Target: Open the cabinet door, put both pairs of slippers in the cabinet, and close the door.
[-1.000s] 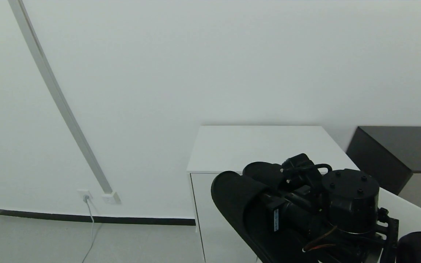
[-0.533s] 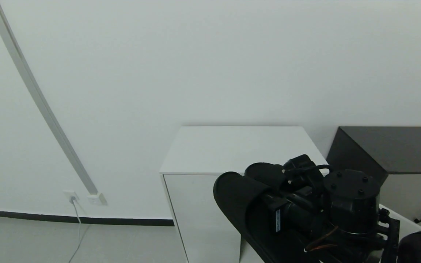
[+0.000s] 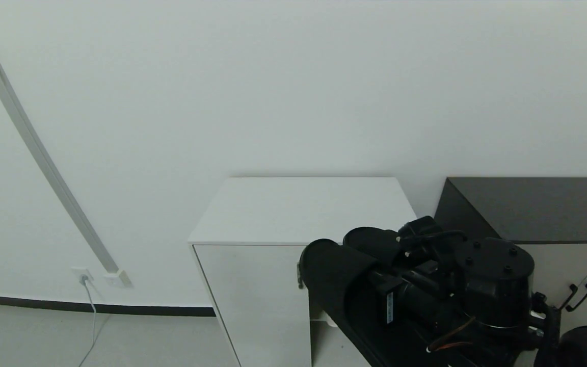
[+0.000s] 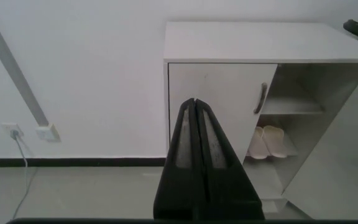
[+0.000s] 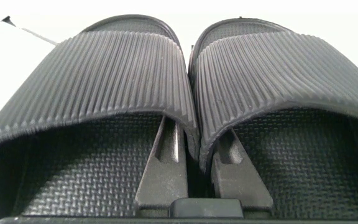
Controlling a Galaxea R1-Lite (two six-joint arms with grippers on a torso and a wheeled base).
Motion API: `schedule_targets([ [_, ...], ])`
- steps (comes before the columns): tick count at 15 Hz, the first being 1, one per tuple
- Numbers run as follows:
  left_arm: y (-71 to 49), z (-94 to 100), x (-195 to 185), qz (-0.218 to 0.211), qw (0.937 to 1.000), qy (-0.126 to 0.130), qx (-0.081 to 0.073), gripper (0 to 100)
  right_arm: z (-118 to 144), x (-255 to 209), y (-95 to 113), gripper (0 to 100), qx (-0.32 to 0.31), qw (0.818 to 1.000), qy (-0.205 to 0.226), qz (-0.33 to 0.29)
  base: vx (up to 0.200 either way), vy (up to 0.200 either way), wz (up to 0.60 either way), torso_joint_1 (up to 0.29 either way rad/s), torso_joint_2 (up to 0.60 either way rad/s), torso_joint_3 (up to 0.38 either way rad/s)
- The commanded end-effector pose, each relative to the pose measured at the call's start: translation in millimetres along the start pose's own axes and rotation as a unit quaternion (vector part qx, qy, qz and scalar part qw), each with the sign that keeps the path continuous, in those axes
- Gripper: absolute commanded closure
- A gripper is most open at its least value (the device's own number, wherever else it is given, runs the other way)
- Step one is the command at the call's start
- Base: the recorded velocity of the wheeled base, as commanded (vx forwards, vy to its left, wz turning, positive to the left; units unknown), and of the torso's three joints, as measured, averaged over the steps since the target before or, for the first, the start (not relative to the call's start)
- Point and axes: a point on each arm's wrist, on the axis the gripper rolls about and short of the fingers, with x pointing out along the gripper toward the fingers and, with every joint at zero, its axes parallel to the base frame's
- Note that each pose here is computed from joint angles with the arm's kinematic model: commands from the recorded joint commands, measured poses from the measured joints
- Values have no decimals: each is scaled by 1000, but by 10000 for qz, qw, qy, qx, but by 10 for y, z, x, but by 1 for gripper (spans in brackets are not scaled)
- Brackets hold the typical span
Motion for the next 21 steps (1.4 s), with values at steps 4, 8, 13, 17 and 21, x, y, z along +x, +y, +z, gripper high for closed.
schedule_targets([
  [4, 0, 0, 1, 4, 10000, 7, -9, 100, -6, 16, 0, 100, 10, 10000, -32, 4, 0, 0, 0, 0, 0, 0],
  [8, 0, 0, 1, 4, 10000, 7, -9, 100, -39, 15, -16, 100, -178, 9998, 16, -27, 0, 0, 0, 0, 0, 0],
  [13, 0, 0, 1, 4, 10000, 7, -2, 100, -54, 9, -20, 100, -179, 9998, 45, -31, 0, 0, 0, 0, 0, 0],
  [17, 0, 0, 1, 4, 10000, 7, -9, 100, -62, 10, -21, 100, -183, 9998, 60, -33, 0, 0, 0, -85, 181, 103],
  [21, 0, 0, 1, 4, 10000, 7, -2, 100, -76, 8, -24, 100, -189, 9998, 82, -37, 0, 0, 0, -154, 345, 193],
])
